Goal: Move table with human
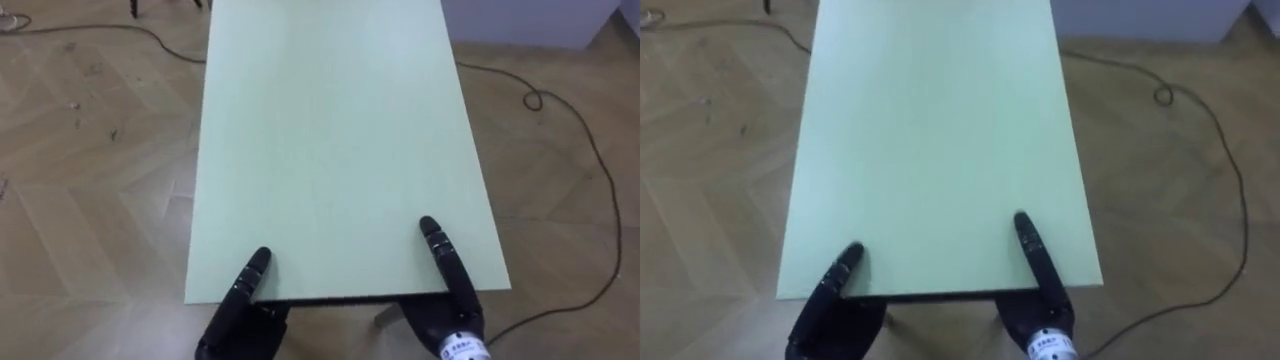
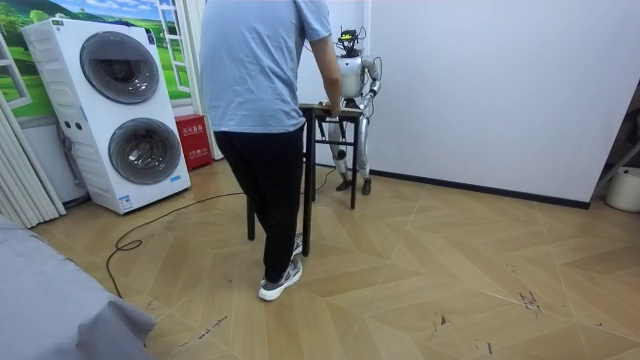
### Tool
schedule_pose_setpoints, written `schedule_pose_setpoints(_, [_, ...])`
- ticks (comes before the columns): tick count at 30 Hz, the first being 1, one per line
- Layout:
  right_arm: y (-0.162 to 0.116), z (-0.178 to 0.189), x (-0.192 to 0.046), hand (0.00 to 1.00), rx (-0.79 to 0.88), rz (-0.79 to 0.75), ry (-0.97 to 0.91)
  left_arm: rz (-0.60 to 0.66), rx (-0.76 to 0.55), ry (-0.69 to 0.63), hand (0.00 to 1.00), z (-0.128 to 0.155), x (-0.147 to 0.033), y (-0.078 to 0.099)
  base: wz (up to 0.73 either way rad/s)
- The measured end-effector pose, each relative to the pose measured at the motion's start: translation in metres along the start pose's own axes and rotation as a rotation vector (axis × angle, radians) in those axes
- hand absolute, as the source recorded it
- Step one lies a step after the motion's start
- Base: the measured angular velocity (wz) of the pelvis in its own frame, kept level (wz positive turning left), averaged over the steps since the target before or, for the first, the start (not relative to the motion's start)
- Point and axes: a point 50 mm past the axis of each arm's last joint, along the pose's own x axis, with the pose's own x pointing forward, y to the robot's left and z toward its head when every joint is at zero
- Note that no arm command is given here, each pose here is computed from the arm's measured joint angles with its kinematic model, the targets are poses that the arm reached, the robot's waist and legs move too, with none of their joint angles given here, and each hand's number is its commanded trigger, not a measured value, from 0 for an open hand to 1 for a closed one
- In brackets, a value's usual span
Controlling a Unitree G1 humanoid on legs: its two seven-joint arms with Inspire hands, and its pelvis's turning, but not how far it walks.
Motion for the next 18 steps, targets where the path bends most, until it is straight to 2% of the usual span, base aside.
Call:
schedule_pose_setpoints(9, [0.002,0.007,-0.003,1.0,-0.003,0.007,-0.03,-0.021,0.004,0.01,1.0,-0.004,0.007,-0.008,0.27])
schedule_pose_setpoints(12, [0.007,-0.002,-0.002,1.0,-0.006,0.027,-0.023,-0.019,0.013,-0.011,1.0,0.004,0.005,-0.006,0.07])
schedule_pose_setpoints(18, [-0.003,0.002,-0.004,1.0,-0.022,-0.017,-0.016,0.026,-0.007,0.002,1.0,-0.006,0.006,0.004,-0.05])
